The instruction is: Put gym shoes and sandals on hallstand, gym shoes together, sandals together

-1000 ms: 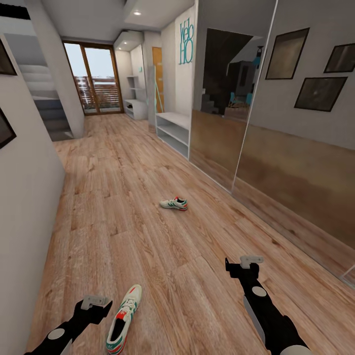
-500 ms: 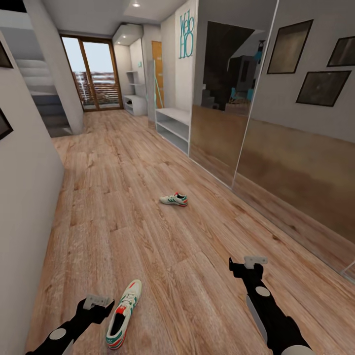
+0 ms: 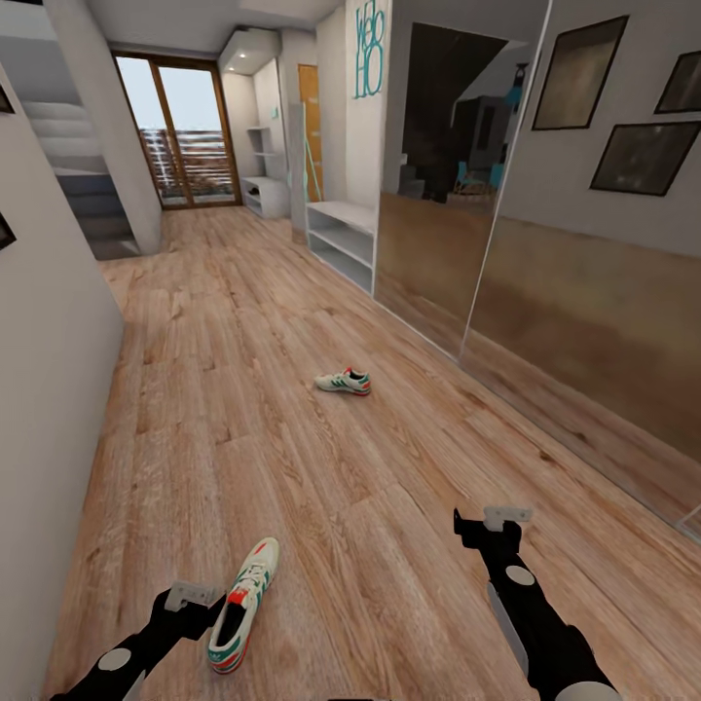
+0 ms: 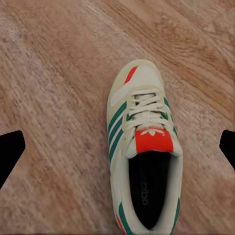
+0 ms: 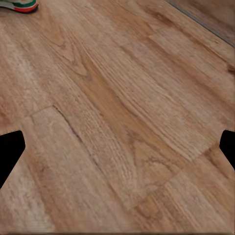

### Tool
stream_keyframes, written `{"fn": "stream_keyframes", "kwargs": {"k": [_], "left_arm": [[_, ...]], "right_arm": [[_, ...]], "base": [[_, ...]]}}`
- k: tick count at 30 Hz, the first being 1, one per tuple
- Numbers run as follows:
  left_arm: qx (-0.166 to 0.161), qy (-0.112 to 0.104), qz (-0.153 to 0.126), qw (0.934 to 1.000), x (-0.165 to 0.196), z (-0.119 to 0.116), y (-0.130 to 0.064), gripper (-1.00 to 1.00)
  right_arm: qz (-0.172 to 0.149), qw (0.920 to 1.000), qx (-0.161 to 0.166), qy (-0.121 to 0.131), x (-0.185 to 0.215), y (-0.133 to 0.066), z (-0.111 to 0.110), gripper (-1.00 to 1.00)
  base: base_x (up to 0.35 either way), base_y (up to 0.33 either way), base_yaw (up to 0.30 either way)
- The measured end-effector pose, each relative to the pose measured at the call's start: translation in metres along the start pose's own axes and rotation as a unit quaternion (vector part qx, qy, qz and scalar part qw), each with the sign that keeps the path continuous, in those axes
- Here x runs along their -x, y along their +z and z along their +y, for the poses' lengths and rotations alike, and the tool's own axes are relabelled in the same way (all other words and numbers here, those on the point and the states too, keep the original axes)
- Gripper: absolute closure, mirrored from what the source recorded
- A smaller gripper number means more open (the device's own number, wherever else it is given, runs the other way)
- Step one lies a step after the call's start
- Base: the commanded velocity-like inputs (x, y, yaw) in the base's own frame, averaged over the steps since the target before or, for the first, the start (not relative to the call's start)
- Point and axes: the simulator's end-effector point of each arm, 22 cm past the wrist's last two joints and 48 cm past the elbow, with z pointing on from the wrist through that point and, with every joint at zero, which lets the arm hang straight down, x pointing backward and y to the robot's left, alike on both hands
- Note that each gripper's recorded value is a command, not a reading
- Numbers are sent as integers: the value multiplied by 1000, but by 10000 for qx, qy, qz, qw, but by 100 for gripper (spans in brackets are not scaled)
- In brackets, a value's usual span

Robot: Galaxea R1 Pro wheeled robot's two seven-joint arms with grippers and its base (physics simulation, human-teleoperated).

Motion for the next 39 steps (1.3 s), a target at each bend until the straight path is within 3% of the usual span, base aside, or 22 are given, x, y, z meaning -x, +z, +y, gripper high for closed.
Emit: {"fn": "stream_keyframes", "kwargs": {"k": [15, 39], "left_arm": [[-61, -21, 278, 9996, -44, -7, 15, -100], [-166, -99, 920, 9956, -114, -17, 24, -100]], "right_arm": [[277, 9996, 2, -45, -49, 13, 2, -100], [923, 9956, 7, -145, -127, 27, 5, -100]], "base": [[0, 0, -17], [0, 0, -146]]}}
